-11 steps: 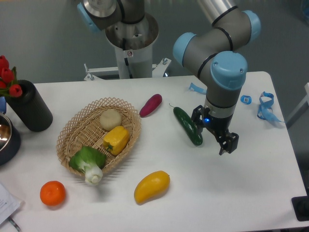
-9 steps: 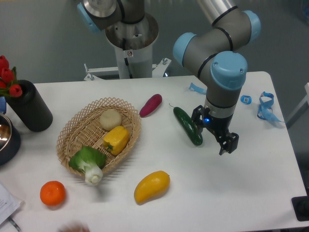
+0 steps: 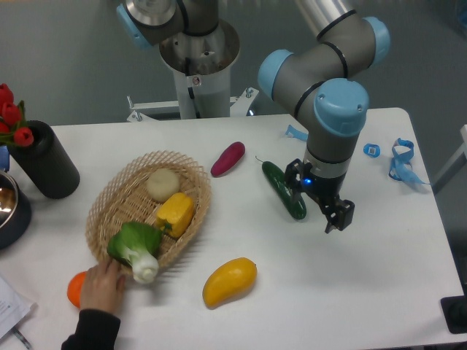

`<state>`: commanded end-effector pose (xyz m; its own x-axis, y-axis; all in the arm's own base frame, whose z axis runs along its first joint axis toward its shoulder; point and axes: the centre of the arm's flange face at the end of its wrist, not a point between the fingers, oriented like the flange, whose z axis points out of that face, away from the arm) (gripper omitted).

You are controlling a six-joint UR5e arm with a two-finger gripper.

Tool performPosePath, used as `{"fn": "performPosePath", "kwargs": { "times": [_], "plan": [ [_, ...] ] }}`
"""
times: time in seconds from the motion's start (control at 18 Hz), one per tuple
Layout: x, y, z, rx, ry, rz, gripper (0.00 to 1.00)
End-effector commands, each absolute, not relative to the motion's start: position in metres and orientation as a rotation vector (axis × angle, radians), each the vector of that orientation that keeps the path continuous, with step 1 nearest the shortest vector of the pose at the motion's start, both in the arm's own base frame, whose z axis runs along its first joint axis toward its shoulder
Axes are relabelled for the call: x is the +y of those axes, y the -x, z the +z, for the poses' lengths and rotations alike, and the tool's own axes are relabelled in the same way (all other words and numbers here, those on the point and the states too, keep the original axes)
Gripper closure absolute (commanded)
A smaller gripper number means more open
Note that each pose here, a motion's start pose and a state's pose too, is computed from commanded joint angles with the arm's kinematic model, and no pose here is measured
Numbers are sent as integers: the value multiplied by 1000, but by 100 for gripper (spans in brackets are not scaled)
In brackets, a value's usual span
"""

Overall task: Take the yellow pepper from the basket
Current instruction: 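Move the gripper over the basket above the yellow bell pepper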

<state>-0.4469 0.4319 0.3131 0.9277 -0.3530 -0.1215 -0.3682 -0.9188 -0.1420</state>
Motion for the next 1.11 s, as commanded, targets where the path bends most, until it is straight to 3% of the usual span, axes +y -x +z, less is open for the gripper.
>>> {"fn": "performPosePath", "kwargs": {
  "times": [0.39,0.67,1.11],
  "plan": [
    [466,410,318,577,2880,130,0],
    [502,377,309,405,2912,79,0],
    [563,262,294,85,2965,-44,0]
  ]
}}
